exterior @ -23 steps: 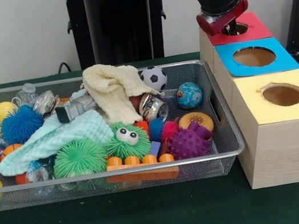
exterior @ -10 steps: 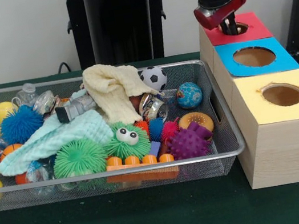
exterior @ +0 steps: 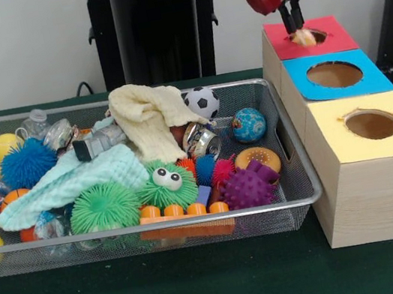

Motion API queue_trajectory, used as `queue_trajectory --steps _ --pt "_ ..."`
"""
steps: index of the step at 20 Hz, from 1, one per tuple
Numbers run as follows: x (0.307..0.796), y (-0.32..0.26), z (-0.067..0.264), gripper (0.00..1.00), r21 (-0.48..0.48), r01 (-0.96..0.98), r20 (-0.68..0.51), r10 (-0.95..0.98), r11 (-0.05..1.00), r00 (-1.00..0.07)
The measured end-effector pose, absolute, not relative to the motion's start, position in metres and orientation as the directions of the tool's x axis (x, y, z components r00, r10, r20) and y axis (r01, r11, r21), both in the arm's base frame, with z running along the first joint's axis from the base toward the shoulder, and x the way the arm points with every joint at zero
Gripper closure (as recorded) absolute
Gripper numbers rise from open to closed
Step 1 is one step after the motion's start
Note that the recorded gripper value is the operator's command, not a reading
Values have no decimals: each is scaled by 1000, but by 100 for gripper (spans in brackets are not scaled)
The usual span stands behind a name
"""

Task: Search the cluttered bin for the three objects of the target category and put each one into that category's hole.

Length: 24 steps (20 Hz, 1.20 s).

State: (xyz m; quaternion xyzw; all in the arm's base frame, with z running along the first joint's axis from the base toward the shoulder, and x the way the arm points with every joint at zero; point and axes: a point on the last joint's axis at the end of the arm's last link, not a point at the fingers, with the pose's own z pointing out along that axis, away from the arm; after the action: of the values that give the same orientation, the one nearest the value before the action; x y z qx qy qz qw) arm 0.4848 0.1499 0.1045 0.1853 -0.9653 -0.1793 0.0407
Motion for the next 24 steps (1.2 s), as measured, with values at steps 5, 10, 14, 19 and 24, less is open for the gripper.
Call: queue_trajectory --steps 5,10,14,19,24 --pt "480 143 113 100 360 -339 25 -373 869 -928" --pt "475 138 118 100 360 -334 34 -370 871 -928" --pt "477 135 121 100 355 -332 30 -366 874 -930" --pt "477 126 121 100 354 -326 33 -360 877 -932" --pt "474 95 125 100 333 -331 42 -364 883 -930"
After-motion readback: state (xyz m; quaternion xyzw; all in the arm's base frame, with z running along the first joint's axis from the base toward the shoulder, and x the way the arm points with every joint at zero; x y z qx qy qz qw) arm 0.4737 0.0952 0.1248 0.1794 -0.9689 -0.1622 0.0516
